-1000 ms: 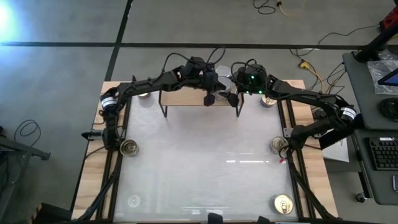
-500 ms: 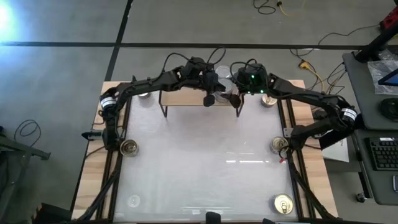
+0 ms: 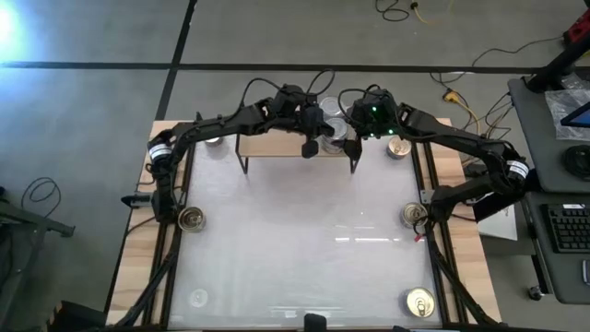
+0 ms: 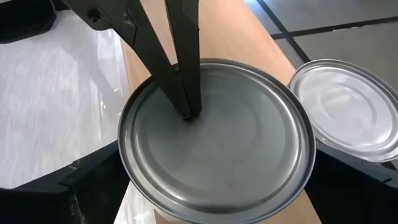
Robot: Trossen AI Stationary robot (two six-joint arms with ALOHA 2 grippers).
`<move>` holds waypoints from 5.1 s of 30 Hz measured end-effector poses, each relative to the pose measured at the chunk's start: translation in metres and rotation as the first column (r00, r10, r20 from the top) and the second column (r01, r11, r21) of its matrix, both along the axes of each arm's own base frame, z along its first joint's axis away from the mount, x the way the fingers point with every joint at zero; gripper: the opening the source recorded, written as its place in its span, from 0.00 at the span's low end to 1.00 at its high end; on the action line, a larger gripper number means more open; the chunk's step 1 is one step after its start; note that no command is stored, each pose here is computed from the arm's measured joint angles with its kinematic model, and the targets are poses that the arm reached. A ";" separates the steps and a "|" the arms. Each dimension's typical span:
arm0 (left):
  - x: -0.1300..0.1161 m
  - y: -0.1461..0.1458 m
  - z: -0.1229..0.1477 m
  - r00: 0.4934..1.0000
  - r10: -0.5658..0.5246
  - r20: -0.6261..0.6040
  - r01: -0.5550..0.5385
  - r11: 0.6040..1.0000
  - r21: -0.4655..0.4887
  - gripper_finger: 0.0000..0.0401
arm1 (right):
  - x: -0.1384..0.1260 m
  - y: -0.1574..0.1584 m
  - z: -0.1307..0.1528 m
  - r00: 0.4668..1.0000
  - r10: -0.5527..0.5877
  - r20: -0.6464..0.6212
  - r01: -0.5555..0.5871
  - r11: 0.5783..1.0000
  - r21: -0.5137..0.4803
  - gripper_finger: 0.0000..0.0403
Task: Stack canned seafood by type on shelf
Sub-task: Stack the green tuna can on top of the green tuna can, then adjust the shelf
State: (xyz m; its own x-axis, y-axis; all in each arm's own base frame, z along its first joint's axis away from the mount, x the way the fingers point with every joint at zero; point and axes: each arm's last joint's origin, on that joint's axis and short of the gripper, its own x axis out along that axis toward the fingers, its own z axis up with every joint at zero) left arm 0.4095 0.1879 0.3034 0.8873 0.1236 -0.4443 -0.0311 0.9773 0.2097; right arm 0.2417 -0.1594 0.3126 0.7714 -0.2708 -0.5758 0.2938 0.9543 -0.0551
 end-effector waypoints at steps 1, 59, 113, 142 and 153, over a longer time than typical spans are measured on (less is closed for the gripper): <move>0.000 0.000 0.000 1.000 0.002 -0.001 -0.002 1.000 0.000 0.00 | 0.000 0.000 0.000 1.000 0.000 0.001 0.000 1.000 0.000 0.99; -0.010 0.011 -0.006 0.997 0.032 -0.076 -0.034 0.999 -0.027 0.00 | -0.009 -0.003 -0.068 0.946 0.102 0.307 -0.049 0.983 -0.175 0.99; -0.026 -0.014 0.062 0.987 -0.016 -0.158 0.009 0.999 -0.041 0.00 | -0.066 0.027 -0.024 0.923 0.079 0.377 -0.001 0.979 -0.203 0.99; -0.214 -0.086 0.029 0.681 0.696 -0.227 -0.705 0.707 0.052 0.00 | -0.066 0.052 -0.054 0.931 -0.364 0.021 0.362 0.916 -0.170 0.99; -0.216 -0.087 0.018 0.653 0.711 -0.260 -0.727 0.685 0.045 0.00 | -0.072 0.055 -0.052 0.926 -0.377 0.011 0.374 0.912 -0.167 0.99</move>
State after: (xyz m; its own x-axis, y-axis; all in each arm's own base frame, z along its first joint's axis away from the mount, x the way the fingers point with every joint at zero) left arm 0.1933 0.1011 0.3209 0.3963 0.6446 -0.6538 -0.6871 0.6805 0.2545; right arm 0.1701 -0.1045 0.2602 0.5828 -0.6297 -0.5136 0.6258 0.7510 -0.2107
